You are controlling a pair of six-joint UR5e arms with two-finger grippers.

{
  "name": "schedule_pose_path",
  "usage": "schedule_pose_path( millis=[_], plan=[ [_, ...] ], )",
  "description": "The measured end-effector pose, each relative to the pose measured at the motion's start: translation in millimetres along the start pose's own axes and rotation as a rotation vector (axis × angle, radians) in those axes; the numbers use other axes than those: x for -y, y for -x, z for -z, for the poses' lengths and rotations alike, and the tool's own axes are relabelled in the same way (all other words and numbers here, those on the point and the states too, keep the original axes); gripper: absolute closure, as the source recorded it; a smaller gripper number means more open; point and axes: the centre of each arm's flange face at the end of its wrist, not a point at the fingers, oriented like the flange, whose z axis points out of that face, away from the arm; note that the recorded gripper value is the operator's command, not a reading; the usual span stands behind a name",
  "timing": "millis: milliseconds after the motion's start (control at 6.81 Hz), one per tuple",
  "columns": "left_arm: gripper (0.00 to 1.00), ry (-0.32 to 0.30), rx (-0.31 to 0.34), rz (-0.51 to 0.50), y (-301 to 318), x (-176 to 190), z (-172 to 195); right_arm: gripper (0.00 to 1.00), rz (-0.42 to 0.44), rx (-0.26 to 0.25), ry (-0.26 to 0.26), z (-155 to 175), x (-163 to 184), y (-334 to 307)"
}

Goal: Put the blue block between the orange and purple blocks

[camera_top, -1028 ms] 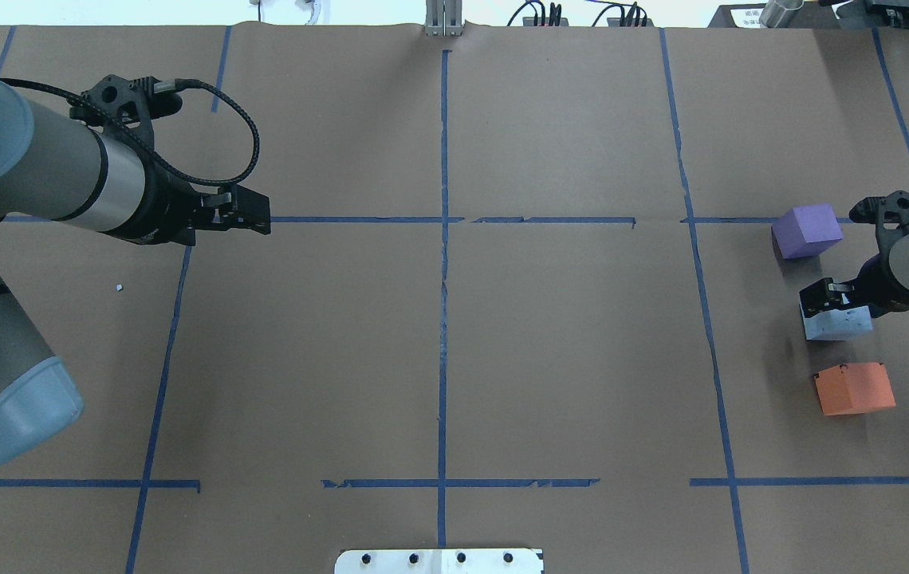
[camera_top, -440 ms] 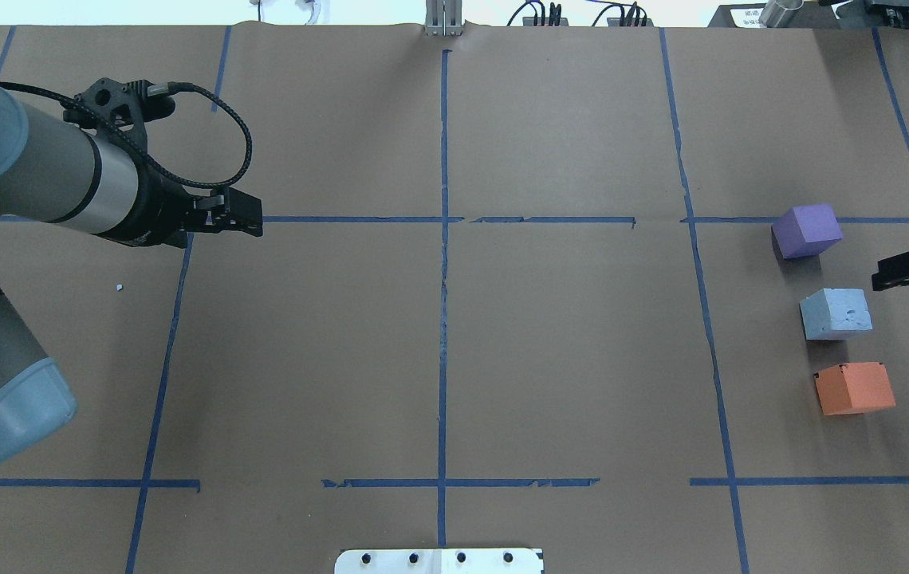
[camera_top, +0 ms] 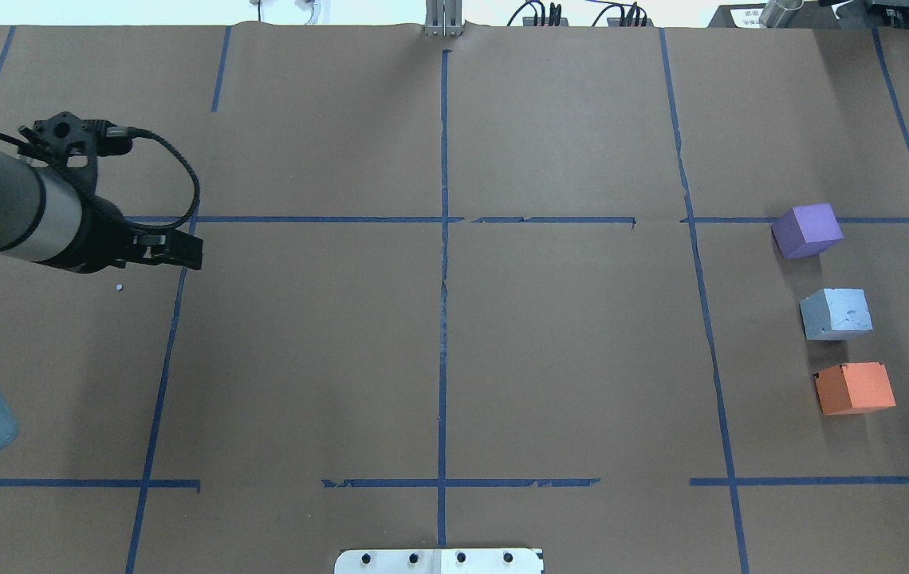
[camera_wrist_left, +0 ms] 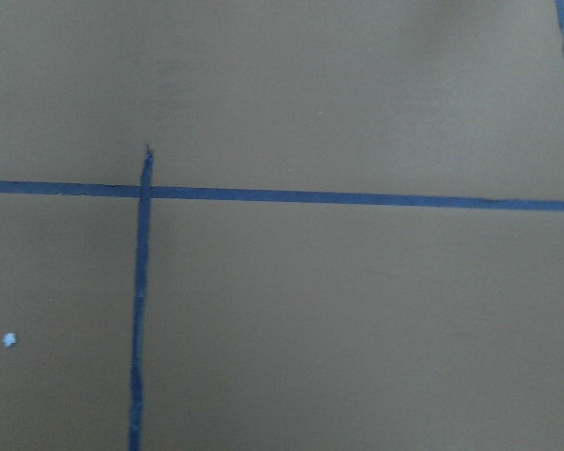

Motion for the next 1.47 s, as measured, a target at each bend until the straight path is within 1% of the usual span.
schedule_pose_path(
  millis=[294, 440, 587, 734, 881, 1028, 1174, 1321, 1468],
  plan=[
    [0.0, 0.021, 0.082, -0.166, 82.0, -11.5, 17.5, 0.0, 0.076, -0.022, 0.015, -10.0, -5.9, -43.3],
    [0.0, 0.046, 0.098, -0.232, 125.6, -11.7, 31.1, 0.0, 0.088, -0.03, 0.021, -13.4, -9.1, -51.6],
    [0.0, 0.082, 0.083, -0.268, 173.0, -13.1, 48.4, 0.0, 0.09, -0.035, 0.025, -15.2, -12.6, -56.0],
    [0.0, 0.109, 0.063, -0.282, 217.8, -14.3, 65.8, 0.0, 0.088, -0.036, 0.03, -17.0, -14.3, -58.9],
    [0.0, 0.127, 0.064, -0.277, 261.9, -12.4, 83.6, 0.0, 0.085, -0.034, 0.033, -18.8, -14.3, -60.6],
    [0.0, 0.142, 0.081, -0.275, 306.2, -9.0, 96.7, 0.0, 0.086, -0.029, 0.033, -18.8, -13.6, -59.9],
    [0.0, 0.151, 0.094, -0.276, 344.4, -2.4, 101.1, 0.0, 0.087, -0.027, 0.032, -18.6, -12.9, -59.3],
    [0.0, 0.158, 0.087, -0.256, 373.0, 10.8, 97.5, 0.0, 0.088, -0.027, 0.032, -17.6, -13.8, -59.1],
    [0.0, 0.171, 0.055, -0.216, 396.9, 27.9, 87.4, 0.0, 0.09, -0.025, 0.033, -15.9, -16.8, -58.7]
  ],
)
